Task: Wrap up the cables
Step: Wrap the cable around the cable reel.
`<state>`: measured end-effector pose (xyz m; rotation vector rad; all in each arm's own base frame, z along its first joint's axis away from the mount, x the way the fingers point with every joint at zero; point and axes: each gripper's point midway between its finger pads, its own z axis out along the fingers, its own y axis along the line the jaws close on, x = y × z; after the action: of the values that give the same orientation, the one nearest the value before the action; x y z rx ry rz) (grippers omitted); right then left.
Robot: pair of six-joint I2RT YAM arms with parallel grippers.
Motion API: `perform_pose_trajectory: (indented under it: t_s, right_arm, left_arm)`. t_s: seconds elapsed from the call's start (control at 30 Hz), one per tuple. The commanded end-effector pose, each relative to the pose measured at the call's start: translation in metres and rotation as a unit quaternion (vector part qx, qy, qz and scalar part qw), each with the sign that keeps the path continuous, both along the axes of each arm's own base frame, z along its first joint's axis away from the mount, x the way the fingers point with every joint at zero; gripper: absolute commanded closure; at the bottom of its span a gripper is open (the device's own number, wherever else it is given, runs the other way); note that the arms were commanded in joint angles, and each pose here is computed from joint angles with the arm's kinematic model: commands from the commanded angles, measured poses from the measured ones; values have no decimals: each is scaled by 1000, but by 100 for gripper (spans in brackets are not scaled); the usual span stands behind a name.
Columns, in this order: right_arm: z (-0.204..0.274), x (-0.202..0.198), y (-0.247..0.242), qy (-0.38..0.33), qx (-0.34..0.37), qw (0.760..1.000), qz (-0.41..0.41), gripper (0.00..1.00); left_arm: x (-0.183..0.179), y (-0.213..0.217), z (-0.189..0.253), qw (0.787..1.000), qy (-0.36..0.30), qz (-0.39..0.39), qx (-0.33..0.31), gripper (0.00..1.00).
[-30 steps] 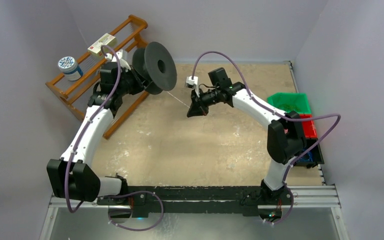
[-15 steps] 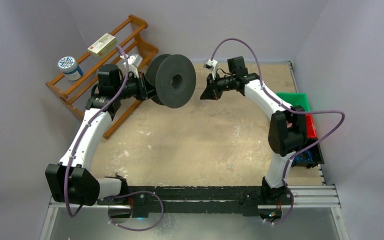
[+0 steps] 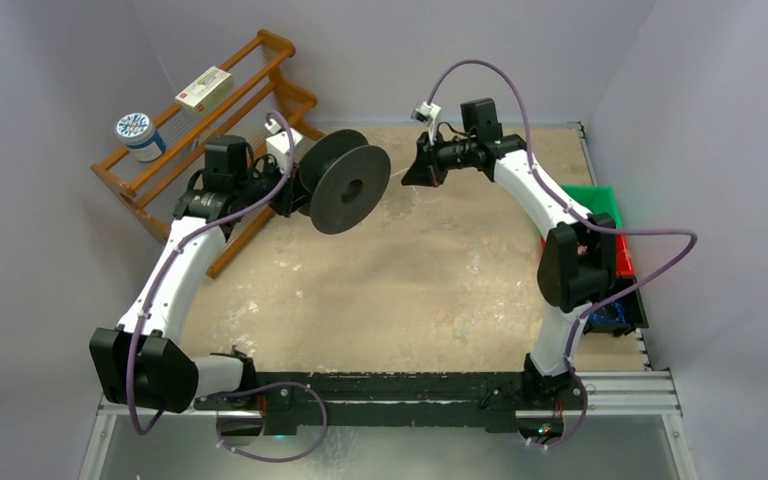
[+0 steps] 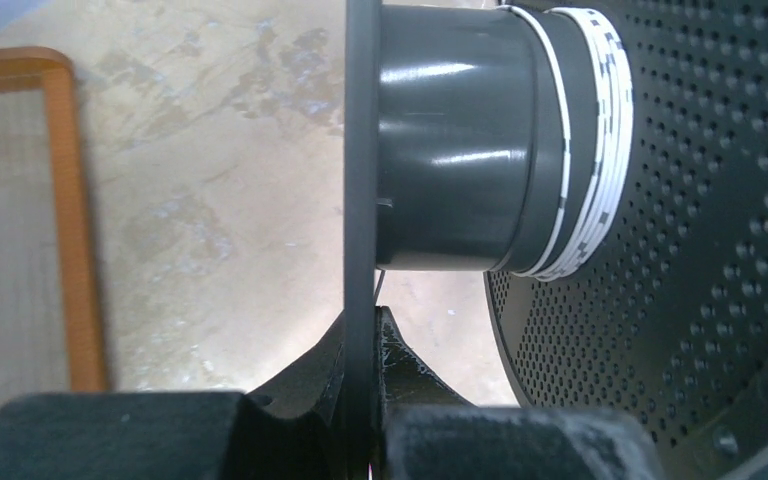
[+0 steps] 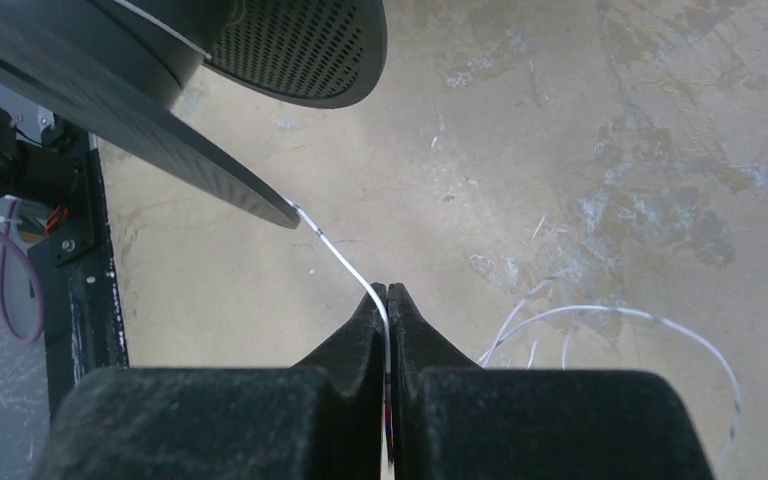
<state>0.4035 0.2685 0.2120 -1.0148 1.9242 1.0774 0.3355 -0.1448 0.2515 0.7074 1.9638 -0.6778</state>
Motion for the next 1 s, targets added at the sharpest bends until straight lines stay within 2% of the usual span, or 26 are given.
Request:
perform_pose_trajectory:
  t_s: [0.0,0.13,0.3,0.53,0.97]
  right_arm:
    - [40,11,-21,-20,18,999,-21,100]
    - [56,-5,-14,-2,47,999,19,100]
    - [87,-29,-5,18,102,992,75,100]
    - [122,-51,0,12,144,983,116,100]
    - [144,-117,44,-18,159,962,220,100]
  left_arm:
    - [7,18,14,990,-93,46,93,100]
    - [10,20,10,977,-131,87,142,100]
    - [18,26,5,971,-130,119,163,100]
    - [31,36,1,958,-132,170,192,100]
    - [57,62,-12,920,-113,286,242,100]
